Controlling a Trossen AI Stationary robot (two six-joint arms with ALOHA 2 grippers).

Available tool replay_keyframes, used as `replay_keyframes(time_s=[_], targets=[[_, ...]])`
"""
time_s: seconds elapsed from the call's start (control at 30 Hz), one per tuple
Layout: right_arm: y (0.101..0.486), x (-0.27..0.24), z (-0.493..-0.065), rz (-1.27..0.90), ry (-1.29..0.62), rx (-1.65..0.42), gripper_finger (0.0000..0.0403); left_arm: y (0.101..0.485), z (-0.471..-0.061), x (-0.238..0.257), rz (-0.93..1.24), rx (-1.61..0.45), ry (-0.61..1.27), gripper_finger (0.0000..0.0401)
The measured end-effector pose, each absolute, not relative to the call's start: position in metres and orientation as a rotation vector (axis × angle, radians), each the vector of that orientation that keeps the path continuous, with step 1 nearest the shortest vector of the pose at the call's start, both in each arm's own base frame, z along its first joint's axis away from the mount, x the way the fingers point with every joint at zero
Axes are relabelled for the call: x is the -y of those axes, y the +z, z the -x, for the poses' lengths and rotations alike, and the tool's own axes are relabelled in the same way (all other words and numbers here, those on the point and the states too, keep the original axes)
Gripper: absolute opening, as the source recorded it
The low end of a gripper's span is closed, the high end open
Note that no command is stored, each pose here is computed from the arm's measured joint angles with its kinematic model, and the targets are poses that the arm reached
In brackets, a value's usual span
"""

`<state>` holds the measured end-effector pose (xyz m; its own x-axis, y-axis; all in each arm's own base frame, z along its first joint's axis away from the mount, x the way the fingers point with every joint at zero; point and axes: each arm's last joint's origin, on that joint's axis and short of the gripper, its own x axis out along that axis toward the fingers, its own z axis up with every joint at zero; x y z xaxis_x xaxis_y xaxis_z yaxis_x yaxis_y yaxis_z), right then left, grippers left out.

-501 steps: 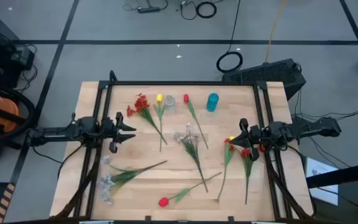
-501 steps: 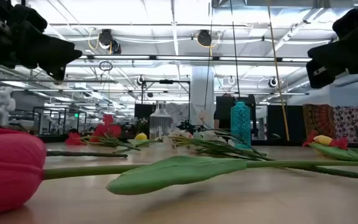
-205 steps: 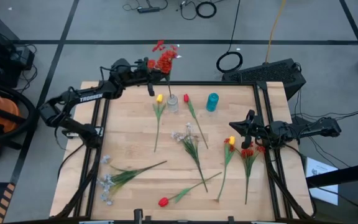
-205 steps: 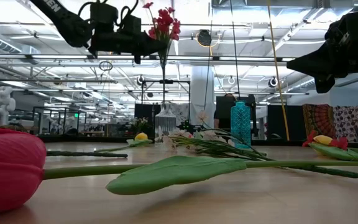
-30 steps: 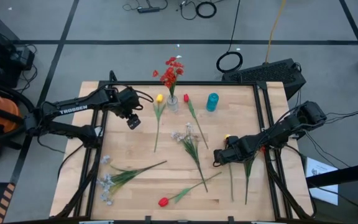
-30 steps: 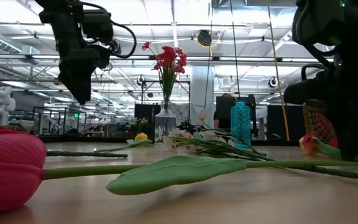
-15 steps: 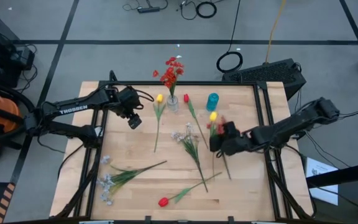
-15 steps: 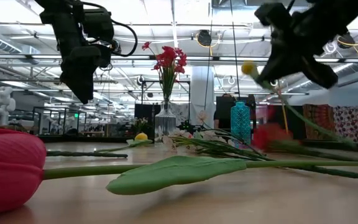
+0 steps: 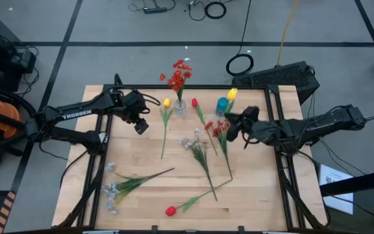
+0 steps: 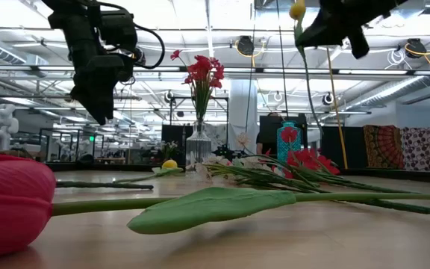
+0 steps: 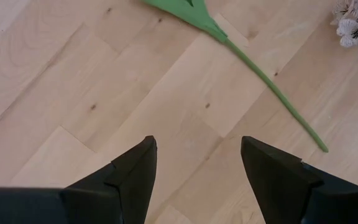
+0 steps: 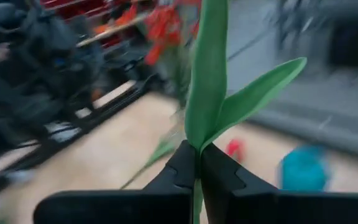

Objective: Sort flowers into vase by color
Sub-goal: Put the right yellow tulip into the blue vase

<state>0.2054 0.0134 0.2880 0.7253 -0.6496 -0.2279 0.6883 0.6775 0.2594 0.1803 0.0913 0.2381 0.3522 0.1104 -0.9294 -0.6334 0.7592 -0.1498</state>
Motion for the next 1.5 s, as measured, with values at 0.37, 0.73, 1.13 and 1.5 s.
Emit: replay_keyframes(time_s=[0.37,0.73,1.13,1.5], targets=[[0.301,0.035,-0.209,-0.149,-0.848,-0.093,0.0002,0.240,-0.184,-0.093,0.540,-1.072,0.514,0.0239],[0.324,0.087,-0.201,-0.021,-0.752,0.075,0.0001,0.241,-0.186,-0.094,0.593,-1.031,0.550,0.0239],[0.325,0.114,-0.188,0.020,-0.767,0.062,0.0000,0.241,-0.186,-0.094,0.643,-1.017,0.586,0.0239],[0.305,0.124,-0.198,-0.018,-0.713,0.000,0.0000,0.241,-0.186,-0.094,0.642,-1.017,0.589,0.0239]])
